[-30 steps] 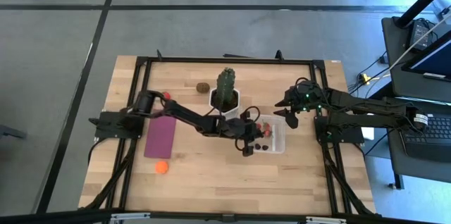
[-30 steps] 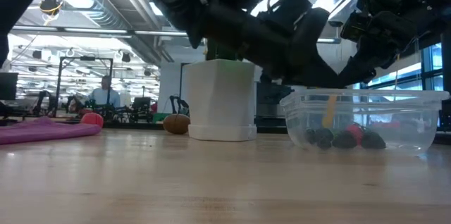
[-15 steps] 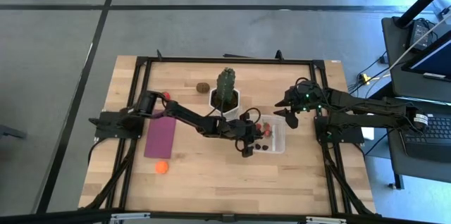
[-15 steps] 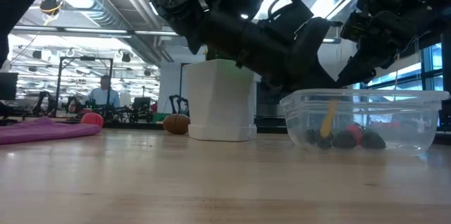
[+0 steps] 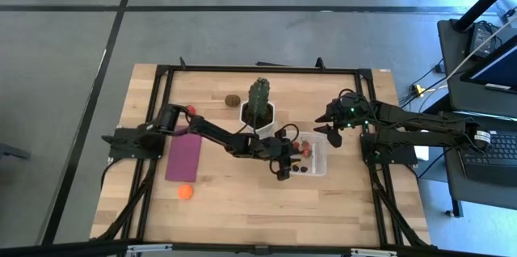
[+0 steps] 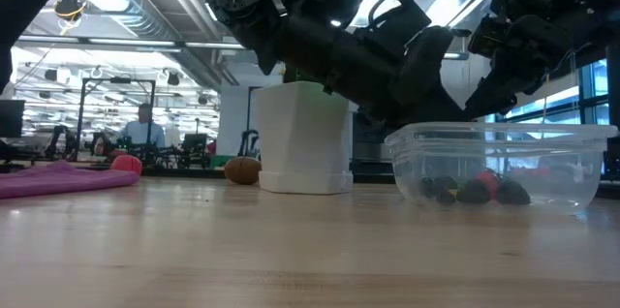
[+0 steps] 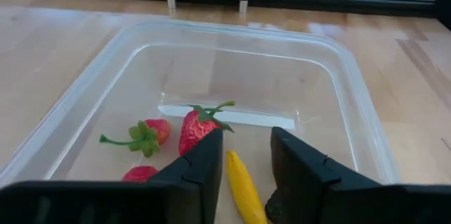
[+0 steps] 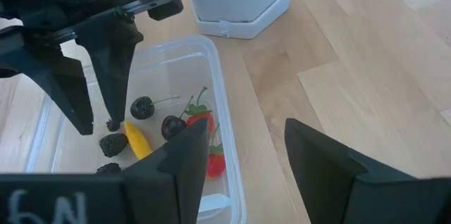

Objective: Pick and placing Produce into tupperware
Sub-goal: Put the pumpkin into the transparent bin

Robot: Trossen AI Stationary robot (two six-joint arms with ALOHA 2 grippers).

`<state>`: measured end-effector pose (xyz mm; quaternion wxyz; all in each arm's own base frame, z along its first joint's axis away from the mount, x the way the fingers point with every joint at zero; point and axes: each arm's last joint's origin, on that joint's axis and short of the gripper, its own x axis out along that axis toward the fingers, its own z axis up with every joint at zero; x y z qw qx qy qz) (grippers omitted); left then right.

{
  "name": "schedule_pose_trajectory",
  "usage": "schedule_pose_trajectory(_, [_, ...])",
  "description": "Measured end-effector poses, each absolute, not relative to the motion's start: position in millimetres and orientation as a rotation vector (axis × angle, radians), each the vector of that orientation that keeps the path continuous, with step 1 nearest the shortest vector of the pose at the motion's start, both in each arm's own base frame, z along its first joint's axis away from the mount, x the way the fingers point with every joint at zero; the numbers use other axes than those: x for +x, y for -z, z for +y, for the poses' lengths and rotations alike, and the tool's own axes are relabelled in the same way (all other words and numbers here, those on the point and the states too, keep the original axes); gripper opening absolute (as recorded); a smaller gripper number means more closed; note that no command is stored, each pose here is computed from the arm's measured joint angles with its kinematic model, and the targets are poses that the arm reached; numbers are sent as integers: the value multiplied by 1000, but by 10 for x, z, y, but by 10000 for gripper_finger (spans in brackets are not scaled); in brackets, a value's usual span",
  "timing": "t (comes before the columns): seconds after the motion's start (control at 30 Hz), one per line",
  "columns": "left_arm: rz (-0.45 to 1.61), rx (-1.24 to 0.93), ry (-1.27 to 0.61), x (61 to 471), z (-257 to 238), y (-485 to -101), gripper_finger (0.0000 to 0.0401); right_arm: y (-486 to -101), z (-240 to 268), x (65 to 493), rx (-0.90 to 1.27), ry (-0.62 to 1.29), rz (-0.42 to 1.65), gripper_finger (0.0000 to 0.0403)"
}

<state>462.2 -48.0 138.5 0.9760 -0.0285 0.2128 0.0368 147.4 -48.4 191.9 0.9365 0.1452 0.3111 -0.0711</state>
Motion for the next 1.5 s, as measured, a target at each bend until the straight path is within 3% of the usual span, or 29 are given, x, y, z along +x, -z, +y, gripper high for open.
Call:
schedule_pose_trajectory(0.27, [475, 27, -41, 4518, -554, -1653, 149, -1917, -484, 1473, 297, 146, 638, 188])
schedule_pose_trajectory(0.67, [1103, -123, -154, 3609, -801, -2112, 147, -1902, -478, 1461, 300, 145, 657, 188])
schedule_pose_trajectory(0.83, [1268, -233, -289, 3307, -986, -2153, 140, -1905, -480, 1463, 297, 145, 653, 188])
schedule_pose_trajectory(1.1, [1422, -260, -320, 3022, -1333, -2125, 147, -1908, -481, 1466, 297, 145, 649, 188])
schedule_pose_trajectory(1.27, [1434, -259, -288, 2951, -1484, -2125, 182, -1908, -481, 1466, 301, 146, 649, 188])
schedule_pose_trajectory(1.5, [1456, -227, -222, 2914, -1559, -2125, 275, -1908, -481, 1465, 301, 146, 649, 188])
